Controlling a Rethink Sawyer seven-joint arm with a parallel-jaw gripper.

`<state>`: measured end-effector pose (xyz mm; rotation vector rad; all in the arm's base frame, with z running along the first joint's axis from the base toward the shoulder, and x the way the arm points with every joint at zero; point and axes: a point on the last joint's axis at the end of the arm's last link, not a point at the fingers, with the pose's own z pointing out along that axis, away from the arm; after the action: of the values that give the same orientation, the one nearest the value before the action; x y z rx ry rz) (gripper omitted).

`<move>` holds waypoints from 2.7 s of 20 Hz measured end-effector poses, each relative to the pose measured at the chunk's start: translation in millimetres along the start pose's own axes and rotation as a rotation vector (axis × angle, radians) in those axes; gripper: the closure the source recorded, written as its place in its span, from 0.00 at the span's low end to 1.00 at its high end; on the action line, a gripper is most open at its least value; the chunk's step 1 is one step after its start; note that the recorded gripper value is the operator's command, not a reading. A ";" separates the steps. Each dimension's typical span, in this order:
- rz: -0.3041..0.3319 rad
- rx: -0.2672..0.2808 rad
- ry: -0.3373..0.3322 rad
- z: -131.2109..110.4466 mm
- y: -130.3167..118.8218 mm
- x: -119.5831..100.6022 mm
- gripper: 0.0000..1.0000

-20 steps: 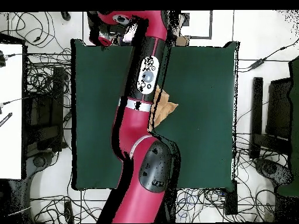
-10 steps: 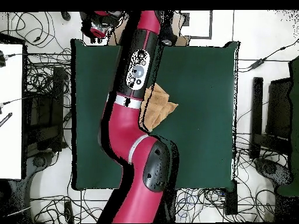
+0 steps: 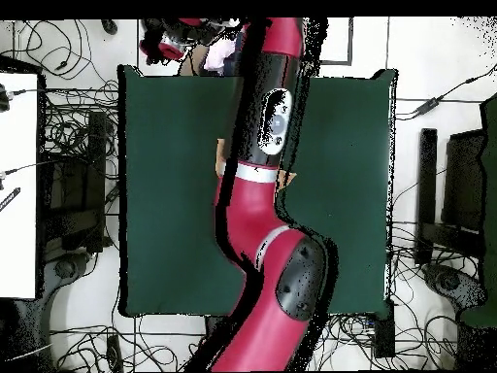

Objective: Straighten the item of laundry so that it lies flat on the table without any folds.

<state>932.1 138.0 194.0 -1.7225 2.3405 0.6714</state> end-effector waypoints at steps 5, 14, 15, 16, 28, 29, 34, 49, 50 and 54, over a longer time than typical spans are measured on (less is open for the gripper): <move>0.223 -0.002 -0.041 -45.7 12.2 49.0 0.00; 0.543 -0.028 0.029 -45.3 40.4 64.5 0.00; 0.545 -0.028 0.035 -43.3 42.8 63.2 0.00; 0.538 -0.020 0.053 -36.9 48.2 60.4 0.00; 0.436 0.109 0.111 2.3 66.0 51.4 0.00; 0.434 0.113 0.110 3.6 66.0 51.8 0.00; 0.425 0.143 0.112 12.6 65.2 59.1 0.00; 0.871 0.123 0.208 25.2 114.3 92.4 0.00; 0.981 0.129 0.214 25.3 123.4 95.4 0.00; 1.265 0.146 0.209 26.5 145.9 102.1 0.00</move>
<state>758.8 95.9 169.3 -0.0514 3.3300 0.3941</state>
